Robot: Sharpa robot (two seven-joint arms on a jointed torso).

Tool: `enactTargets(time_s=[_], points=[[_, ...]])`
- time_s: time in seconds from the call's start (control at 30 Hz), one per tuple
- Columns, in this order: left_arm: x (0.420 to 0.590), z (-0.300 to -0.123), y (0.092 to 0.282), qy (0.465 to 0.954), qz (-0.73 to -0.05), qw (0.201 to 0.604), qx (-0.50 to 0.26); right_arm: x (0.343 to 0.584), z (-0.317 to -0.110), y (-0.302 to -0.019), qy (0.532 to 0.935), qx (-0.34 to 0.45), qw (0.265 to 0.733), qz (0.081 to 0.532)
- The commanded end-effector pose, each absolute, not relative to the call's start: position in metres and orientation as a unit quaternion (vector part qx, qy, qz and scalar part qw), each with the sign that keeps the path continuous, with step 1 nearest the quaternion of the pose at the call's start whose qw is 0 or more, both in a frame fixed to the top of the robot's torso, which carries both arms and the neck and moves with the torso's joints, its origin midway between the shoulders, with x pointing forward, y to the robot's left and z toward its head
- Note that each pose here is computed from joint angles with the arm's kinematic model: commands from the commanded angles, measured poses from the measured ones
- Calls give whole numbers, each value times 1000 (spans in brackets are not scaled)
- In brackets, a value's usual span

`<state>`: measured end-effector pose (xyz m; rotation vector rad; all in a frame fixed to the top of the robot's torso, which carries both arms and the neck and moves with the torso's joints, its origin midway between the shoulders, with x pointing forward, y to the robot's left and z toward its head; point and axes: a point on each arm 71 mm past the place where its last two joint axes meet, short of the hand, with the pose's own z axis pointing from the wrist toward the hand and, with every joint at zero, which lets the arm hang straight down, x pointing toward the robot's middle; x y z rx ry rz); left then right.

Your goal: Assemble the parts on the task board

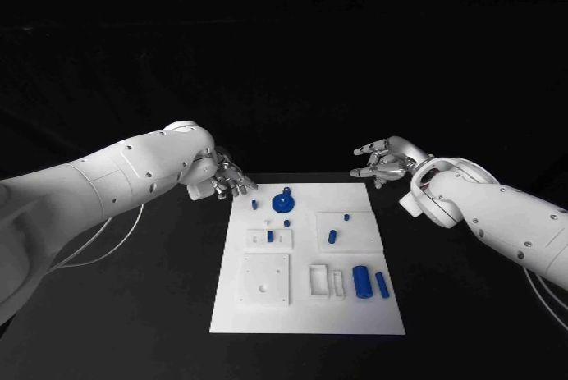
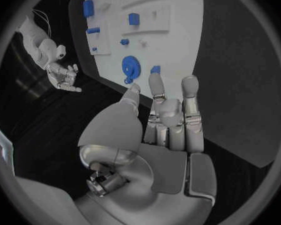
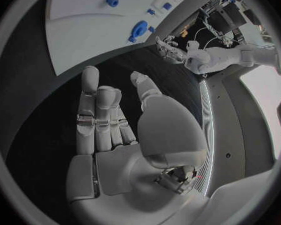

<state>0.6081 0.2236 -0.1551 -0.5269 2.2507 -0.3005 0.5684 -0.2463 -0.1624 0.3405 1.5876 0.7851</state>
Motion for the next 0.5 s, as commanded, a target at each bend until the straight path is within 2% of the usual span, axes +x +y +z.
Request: enactTargets(time_s=[0.03,0.27,0.5], points=[[612,-155,225,881,-129,408,-203,568,-161,-245,692,142,619,343],[614,-159,228,885,-127,400,-203,567,-159,-247,691,142,621,342],[613,-171,225,892,-126,385,-203,567,-158,-246,690,141,622,343]])
